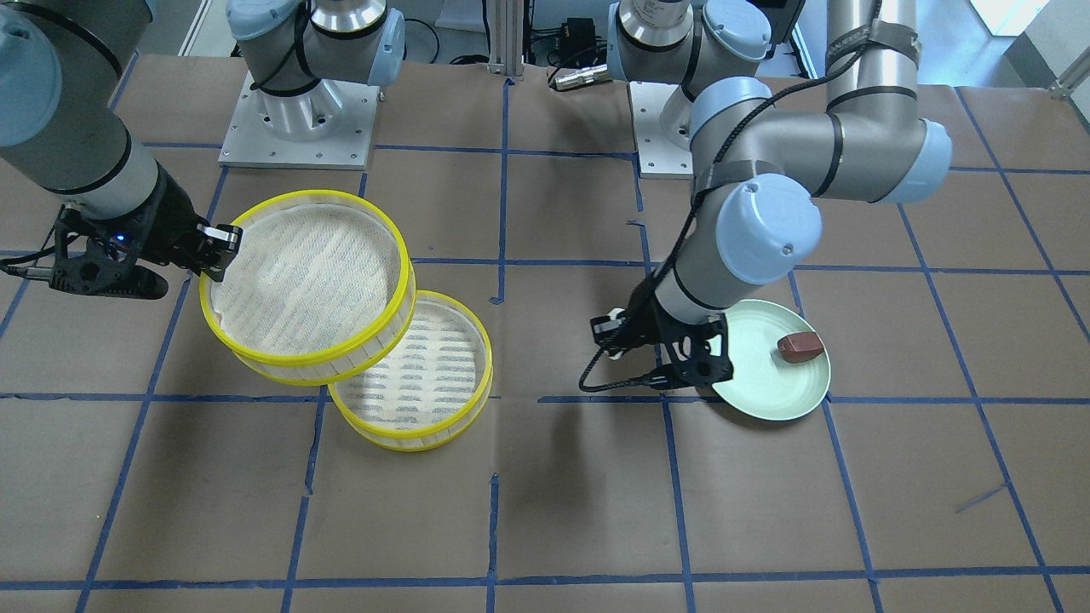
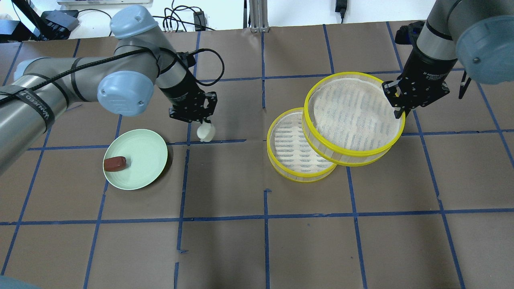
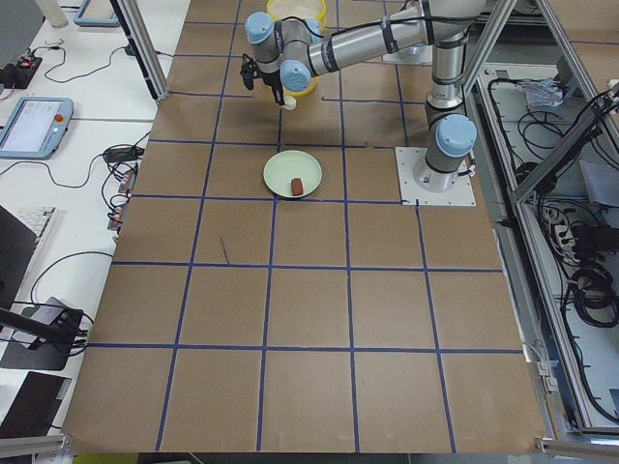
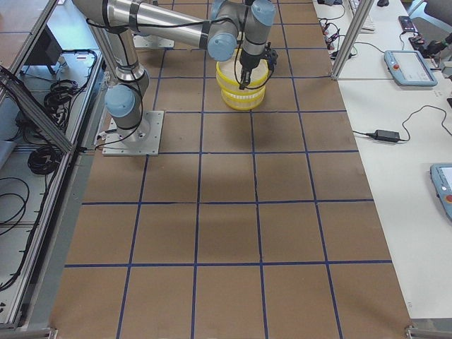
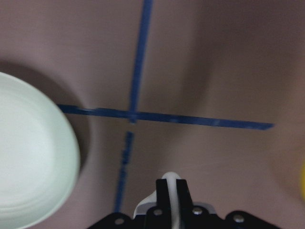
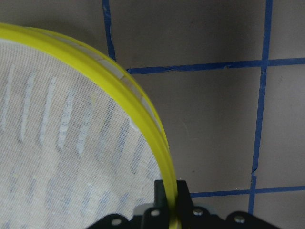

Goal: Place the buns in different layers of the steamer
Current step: 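Carry the white bun with the left gripper into the lower steamer tier, then lower the top tier onto the stack with the right gripper while the left returns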

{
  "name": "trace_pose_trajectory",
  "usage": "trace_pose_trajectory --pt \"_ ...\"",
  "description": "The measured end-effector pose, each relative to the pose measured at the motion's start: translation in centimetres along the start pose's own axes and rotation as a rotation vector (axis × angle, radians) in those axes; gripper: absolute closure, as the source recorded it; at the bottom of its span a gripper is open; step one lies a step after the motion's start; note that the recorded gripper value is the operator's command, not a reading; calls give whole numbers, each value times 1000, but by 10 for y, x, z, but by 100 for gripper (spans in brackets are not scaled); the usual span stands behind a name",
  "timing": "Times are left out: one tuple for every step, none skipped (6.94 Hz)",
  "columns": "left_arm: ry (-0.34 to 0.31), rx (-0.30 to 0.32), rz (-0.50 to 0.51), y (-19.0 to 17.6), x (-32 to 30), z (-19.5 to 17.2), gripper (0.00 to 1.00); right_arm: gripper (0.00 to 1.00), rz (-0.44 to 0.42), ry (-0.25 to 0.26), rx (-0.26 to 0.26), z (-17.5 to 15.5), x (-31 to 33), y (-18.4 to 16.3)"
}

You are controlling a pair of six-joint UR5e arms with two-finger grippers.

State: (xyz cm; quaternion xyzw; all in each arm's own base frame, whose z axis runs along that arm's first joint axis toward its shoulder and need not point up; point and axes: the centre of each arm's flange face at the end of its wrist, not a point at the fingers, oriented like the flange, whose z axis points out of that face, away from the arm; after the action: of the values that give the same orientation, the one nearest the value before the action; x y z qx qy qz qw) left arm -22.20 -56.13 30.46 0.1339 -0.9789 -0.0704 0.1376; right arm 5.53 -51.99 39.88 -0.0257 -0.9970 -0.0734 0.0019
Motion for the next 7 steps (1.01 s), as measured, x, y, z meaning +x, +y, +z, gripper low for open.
trace_pose_trajectory --pt "115 11 -57 9 42 16 74 92 -1 0 0 -1 1 1" --pt "206 25 -88 15 78 41 31 92 -4 -1 1 -2 1 2" --pt "249 33 -92 20 101 65 10 92 -5 -2 1 -2 1 2" --pt "257 35 -92 22 109 79 7 92 -5 -3 2 -3 1 2" --pt "259 39 -89 23 112 83 8 92 -6 -5 2 -3 0 2" --pt "244 58 -82 24 112 80 8 92 -7 -5 3 -3 -1 2" --pt "188 89 -74 21 105 76 8 92 -7 -6 4 -2 -4 3"
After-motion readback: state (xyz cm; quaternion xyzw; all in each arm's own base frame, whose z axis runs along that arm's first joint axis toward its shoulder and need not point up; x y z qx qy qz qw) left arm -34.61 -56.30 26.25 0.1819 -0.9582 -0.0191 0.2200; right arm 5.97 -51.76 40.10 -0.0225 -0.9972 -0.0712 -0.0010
